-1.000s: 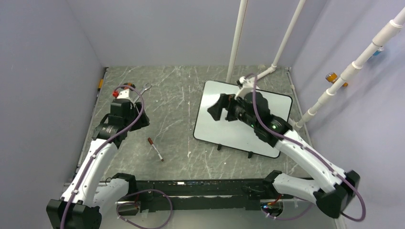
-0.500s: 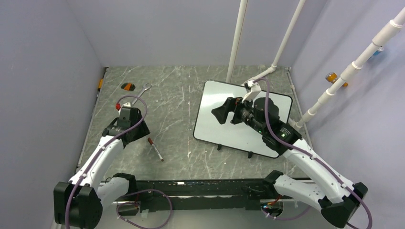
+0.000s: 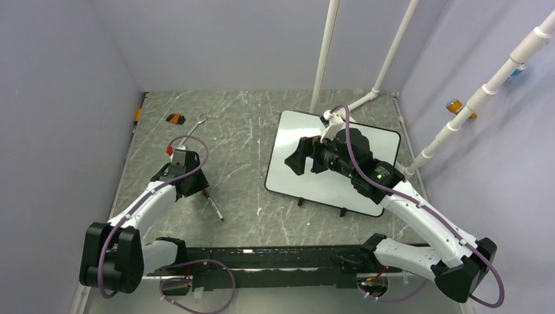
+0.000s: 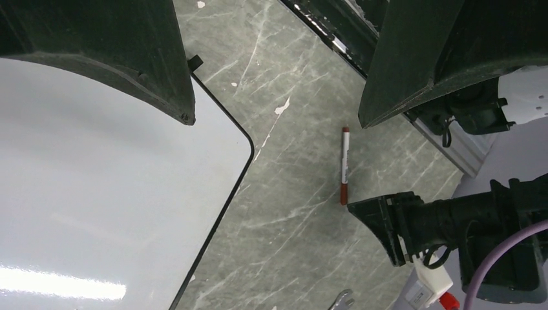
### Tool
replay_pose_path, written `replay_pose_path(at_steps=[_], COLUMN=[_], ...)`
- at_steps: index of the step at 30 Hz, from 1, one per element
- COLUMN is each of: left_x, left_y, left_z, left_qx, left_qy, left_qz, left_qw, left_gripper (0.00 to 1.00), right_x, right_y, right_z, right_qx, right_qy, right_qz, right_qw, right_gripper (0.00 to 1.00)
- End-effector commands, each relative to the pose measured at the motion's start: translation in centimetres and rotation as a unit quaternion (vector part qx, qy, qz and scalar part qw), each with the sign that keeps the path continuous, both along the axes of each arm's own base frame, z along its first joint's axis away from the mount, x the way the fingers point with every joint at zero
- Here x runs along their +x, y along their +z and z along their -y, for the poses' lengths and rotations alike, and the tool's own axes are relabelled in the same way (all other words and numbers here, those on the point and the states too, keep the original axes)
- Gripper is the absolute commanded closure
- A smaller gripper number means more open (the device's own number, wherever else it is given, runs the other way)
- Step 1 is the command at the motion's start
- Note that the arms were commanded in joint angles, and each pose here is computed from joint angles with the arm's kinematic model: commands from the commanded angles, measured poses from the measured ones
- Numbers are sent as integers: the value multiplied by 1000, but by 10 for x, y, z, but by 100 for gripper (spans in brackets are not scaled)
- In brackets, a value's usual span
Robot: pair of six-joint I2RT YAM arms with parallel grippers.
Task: Write a sentence on the whiteboard
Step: Pick up the whiteboard marker at the center of the board.
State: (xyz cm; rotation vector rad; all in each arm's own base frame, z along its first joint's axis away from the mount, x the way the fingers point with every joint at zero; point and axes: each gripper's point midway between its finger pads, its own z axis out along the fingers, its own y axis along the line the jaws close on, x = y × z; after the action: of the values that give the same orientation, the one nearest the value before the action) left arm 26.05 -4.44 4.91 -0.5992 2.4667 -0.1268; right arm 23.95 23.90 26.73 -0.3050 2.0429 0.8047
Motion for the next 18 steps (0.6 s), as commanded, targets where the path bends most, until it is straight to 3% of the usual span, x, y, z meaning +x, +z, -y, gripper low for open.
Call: replay_pose_path(at_steps=[1, 8, 18], left_x=[11, 7, -7], left_y=[-2, -16, -24], left_z=[10, 18, 15], left_qx=[-23, -26, 0], left_qy=[-6, -20, 19], left_qz=[18, -2, -38], left_qw=[1000, 999, 999], left_gripper=[53, 56, 59], right_x=[0, 2, 5], right_y=[19, 9, 4], right_z=[-6, -9, -11], right_qx=[11, 0, -12], right_qy=[15, 18, 19], right_qz=[21, 8, 1], right_qw=[1000, 1000, 1000], right_gripper=[0, 0, 0])
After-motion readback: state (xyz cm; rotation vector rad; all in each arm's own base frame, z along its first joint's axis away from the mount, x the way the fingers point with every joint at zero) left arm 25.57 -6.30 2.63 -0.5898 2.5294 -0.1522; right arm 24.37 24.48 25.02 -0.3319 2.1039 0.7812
